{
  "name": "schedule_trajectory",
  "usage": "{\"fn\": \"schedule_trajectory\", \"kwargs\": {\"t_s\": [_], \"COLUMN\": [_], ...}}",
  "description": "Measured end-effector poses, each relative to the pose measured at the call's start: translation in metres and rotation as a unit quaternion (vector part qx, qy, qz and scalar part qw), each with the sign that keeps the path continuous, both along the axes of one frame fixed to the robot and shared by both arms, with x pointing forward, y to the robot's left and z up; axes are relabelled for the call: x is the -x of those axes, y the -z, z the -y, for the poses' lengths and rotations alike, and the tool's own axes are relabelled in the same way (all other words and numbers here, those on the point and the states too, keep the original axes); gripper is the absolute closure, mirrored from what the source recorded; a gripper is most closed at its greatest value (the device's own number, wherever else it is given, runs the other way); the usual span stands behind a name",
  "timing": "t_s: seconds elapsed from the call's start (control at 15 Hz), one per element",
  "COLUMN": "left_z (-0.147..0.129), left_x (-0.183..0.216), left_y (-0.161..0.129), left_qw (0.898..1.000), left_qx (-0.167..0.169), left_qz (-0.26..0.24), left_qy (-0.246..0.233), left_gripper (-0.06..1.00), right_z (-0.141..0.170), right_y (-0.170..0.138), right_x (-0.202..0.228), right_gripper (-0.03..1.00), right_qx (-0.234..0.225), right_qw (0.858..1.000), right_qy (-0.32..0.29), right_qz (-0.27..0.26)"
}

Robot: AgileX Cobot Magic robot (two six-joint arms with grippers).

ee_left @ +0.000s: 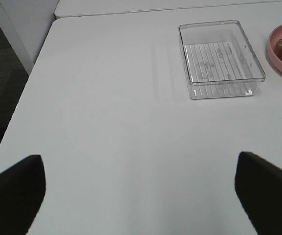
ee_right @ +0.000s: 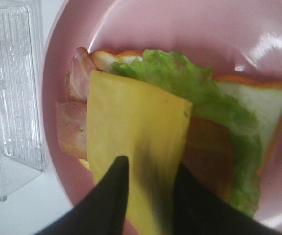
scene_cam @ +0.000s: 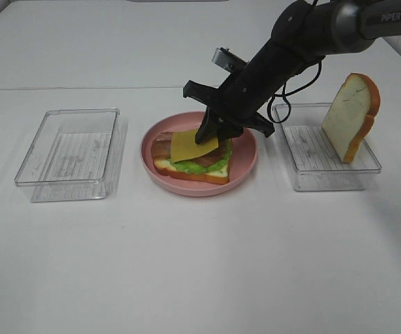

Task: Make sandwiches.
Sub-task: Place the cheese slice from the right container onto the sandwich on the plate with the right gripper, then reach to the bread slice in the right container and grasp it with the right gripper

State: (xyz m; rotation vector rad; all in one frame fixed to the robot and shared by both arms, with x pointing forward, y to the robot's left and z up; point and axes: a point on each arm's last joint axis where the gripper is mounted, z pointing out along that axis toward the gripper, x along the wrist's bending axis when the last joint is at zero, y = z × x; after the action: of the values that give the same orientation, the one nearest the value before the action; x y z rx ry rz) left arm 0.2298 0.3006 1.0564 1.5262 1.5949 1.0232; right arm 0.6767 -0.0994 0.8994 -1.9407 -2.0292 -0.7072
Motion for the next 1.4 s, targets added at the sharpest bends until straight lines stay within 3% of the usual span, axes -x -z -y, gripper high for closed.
{"fn": "schedule_trajectory", "kwargs": {"t_s": [0.07, 0.2, 0.27, 0.33, 0.8, 0.93, 1.07, 1.13, 1.2, 1.4], "left_z": [0.000, 0.000, 0.000, 0.000, 0.000, 0.000, 0.000, 0.000, 0.000, 0.000], "left_x": [0.000, 0.000, 0.000, 0.000, 0.000, 0.000, 0.000, 0.000, 0.000, 0.000], "left_y": [0.000, 0.000, 0.000, 0.000, 0.000, 0.000, 0.000, 0.000, 0.000, 0.000], "left_qw": [1.000, 1.000, 1.000, 1.000, 1.000, 1.000, 1.000, 1.000, 1.000, 1.000], "left_qx": [0.000, 0.000, 0.000, 0.000, 0.000, 0.000, 0.000, 0.000, 0.000, 0.000], "left_qz": [0.000, 0.000, 0.000, 0.000, 0.000, 0.000, 0.000, 0.000, 0.000, 0.000], "left_qy": [0.000, 0.000, 0.000, 0.000, 0.000, 0.000, 0.000, 0.000, 0.000, 0.000], "left_gripper": [-0.03, -0.03, -0.03, -0.03, -0.03, -0.03, -0.03, -0.03, -0.03, -0.03], "right_z": [0.000, 0.001, 0.001, 0.005, 0.014, 0.025, 0.036, 0.050, 0.058, 0.092], "right_y": [0.000, -0.001, -0.003, -0.019, -0.108, -0.150, -0.166, -0.175, -0.179, -0.185], "right_x": [0.000, 0.000, 0.000, 0.001, 0.015, 0.020, 0.021, 0.021, 0.020, 0.009], "right_gripper": [0.55, 0.21, 0.16, 0.03, 0.00, 0.00, -0.01, -0.01, -0.01, -0.01], "right_qx": [0.001, 0.005, 0.006, 0.026, 0.030, 0.086, 0.141, 0.213, 0.247, 0.273], "right_qw": [1.000, 1.000, 1.000, 0.999, 0.992, 0.986, 0.981, 0.969, 0.961, 0.952], "right_qy": [-0.001, -0.004, -0.005, -0.020, -0.044, -0.050, -0.034, -0.016, -0.005, 0.035], "right_qz": [0.000, 0.003, 0.005, 0.031, 0.113, 0.137, 0.131, 0.125, 0.128, 0.131]}}
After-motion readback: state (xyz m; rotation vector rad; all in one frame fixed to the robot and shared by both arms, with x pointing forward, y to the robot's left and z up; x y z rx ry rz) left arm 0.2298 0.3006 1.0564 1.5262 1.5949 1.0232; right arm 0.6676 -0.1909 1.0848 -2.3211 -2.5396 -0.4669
